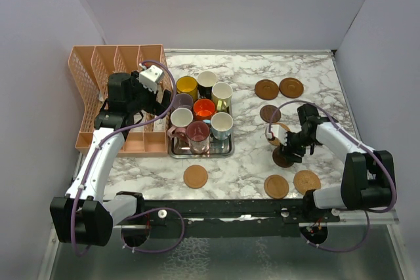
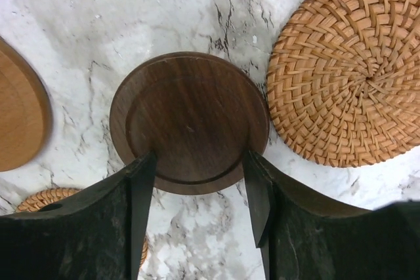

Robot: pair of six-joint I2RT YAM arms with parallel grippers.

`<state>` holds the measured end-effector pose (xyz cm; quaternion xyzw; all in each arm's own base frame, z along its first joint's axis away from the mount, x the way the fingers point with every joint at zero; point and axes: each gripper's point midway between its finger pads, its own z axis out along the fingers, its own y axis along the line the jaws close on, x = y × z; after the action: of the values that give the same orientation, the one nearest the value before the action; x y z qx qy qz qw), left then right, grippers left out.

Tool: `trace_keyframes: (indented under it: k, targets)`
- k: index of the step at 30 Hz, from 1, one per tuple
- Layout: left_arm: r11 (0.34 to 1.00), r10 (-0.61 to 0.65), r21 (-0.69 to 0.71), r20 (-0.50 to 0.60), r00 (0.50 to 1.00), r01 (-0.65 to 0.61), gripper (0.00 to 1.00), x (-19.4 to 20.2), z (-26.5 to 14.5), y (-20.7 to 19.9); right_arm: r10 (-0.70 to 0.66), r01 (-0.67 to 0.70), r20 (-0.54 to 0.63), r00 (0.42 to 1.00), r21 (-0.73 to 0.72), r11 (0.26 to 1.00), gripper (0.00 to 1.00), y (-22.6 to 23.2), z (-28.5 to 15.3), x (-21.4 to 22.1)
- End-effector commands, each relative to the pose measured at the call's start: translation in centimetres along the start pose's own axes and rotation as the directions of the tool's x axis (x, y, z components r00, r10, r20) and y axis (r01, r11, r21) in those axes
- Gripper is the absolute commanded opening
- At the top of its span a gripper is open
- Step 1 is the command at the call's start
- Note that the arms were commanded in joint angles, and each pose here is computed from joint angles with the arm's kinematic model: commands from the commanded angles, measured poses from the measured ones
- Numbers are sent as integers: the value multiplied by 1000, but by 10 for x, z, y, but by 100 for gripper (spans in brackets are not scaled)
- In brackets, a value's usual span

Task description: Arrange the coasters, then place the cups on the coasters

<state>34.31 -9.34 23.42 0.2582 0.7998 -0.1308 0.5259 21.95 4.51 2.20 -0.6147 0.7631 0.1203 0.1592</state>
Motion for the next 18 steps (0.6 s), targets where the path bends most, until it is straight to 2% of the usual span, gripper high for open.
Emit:
trace_keyframes:
  k: [1, 9, 18]
  targets:
    - [1000, 9, 12, 34, 999, -9, 99, -8, -3, -2, 5, -8, -104, 995, -25, 1000, 53, 11, 4, 29]
    - [1000, 16, 11, 29, 999, -16, 99, -4, -4, -3, 52, -40, -157, 986, 79, 996, 40, -11, -9, 56]
    - [1000, 21, 10, 31, 999, -21, 99, -4, -5, -3, 183, -148, -162, 970, 206, 967, 39, -59, -21, 93]
